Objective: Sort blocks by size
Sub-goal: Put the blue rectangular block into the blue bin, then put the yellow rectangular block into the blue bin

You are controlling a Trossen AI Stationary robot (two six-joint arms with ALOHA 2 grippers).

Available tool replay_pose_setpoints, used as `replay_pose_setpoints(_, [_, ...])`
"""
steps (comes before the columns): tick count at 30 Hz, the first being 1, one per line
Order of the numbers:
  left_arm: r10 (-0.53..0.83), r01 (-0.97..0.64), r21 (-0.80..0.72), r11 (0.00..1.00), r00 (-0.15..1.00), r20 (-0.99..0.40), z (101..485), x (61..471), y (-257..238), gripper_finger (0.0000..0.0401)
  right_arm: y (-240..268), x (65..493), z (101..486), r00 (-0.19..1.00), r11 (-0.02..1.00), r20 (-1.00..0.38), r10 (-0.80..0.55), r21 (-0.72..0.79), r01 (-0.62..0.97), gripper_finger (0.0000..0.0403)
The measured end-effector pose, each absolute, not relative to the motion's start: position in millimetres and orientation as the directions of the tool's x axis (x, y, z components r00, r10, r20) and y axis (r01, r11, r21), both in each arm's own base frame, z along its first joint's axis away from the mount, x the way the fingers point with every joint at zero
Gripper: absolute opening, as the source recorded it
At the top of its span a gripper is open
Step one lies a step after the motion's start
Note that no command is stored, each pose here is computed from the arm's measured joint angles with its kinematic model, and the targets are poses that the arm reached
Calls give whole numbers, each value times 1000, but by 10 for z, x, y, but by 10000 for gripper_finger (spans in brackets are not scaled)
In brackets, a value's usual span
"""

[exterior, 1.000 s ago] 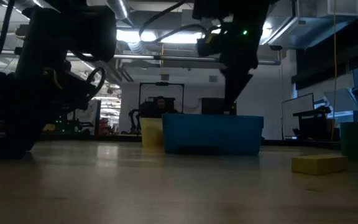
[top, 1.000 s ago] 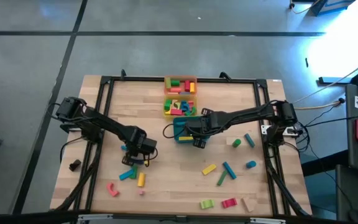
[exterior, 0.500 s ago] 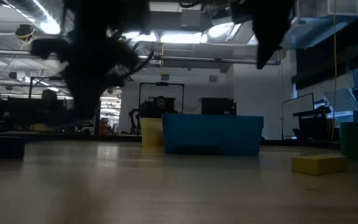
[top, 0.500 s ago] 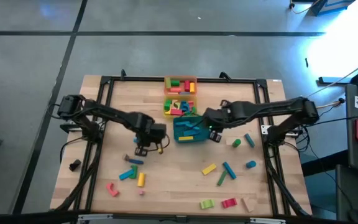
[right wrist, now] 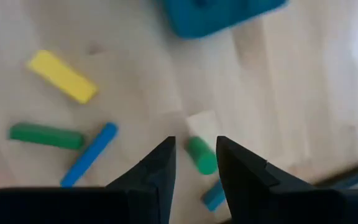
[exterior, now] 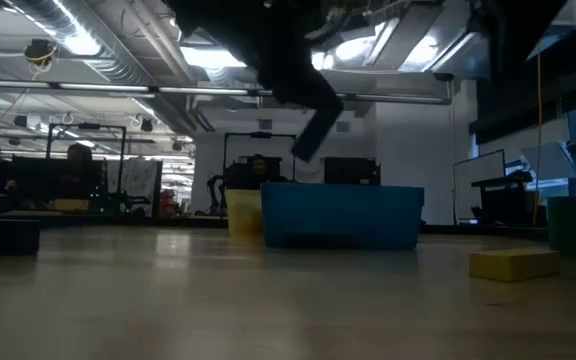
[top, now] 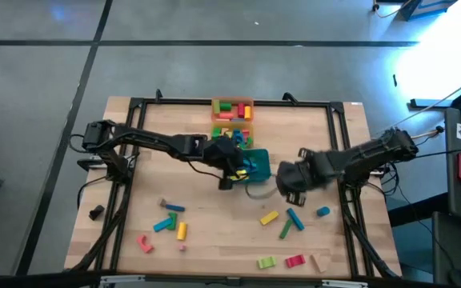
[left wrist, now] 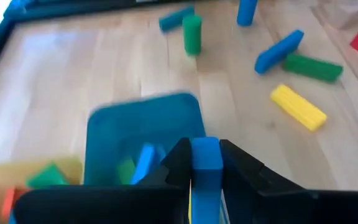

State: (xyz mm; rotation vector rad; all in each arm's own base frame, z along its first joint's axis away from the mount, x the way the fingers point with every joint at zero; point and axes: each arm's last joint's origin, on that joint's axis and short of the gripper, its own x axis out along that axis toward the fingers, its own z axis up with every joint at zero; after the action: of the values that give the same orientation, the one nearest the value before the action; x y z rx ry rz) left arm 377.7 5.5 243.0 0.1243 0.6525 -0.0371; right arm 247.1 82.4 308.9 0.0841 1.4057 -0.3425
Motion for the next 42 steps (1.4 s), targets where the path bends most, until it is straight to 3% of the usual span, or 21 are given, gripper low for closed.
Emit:
replay_pose_setpoints(6, [47,73,175,982,800,-598,2243,3912,72,76,1231,2446,3106,281,967,-950,-132,-62,245,117])
replay_pose_setpoints(14, [282,-148,265,953,753,-595,2143,3944,169,162,1578,2450,3114,398,988,-917,1,62,139,117])
replay_pose_setpoints(18, [296,-137,305,942,766,-571,2321,3916,189,195,1653,2508,3105,402,981,-909,106,162,108,118])
replay_pose_setpoints(23, [291,-99,335,937,749,-595,2608,3773,171,201,1718,2583,3082,418,971,-892,173,226,79,118])
replay_pose_setpoints(32, [271,-93,279,956,653,-707,2918,3328,124,194,1721,2829,2753,347,985,-933,95,139,104,118])
replay_pose_setpoints(42, [238,-115,209,971,551,-800,3021,2998,-17,194,1717,3095,2200,180,989,-984,18,-9,-151,118])
